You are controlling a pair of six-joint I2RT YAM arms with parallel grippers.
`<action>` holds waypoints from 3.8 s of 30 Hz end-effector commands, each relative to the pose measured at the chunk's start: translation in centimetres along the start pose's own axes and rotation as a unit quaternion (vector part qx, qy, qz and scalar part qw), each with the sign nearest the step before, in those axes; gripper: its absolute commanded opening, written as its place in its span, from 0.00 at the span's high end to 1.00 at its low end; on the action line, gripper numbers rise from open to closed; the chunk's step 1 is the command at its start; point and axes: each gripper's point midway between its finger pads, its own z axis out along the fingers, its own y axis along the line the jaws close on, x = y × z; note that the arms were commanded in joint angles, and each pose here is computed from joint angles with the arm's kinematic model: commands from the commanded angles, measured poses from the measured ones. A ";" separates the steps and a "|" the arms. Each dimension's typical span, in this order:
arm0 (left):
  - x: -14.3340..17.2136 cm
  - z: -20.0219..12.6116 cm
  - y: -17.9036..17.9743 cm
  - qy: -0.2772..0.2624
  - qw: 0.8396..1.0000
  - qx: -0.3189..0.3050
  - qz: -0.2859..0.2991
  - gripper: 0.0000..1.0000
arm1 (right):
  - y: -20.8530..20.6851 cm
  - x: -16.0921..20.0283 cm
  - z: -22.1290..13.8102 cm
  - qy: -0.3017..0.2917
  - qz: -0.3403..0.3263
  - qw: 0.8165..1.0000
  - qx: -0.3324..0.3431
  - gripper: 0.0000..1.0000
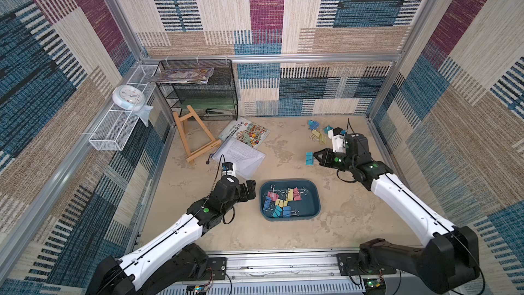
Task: Put the binder clips in the storage box
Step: Place the binder clip in the storage box, then pick up the binder clip at the center of the board.
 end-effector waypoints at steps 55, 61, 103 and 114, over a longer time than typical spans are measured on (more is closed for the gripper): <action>-0.3 0.3 -1.6 0.008 0.999 0.034 -0.018 0.02 | -21.8 -13.0 3.7 -0.166 0.285 0.922 0.203 0.40; -0.3 0.3 -1.3 0.007 1.000 0.024 -0.012 0.02 | -28.4 -15.3 6.2 -0.160 0.339 0.898 0.231 0.37; 0.3 1.5 -0.9 0.022 1.000 0.009 -0.001 0.02 | -26.0 -15.4 3.3 -0.172 0.278 0.927 0.184 1.00; 0.4 0.6 0.0 0.012 1.000 -0.003 0.008 0.01 | -12.2 -8.8 -6.0 -0.161 0.162 0.970 0.078 1.00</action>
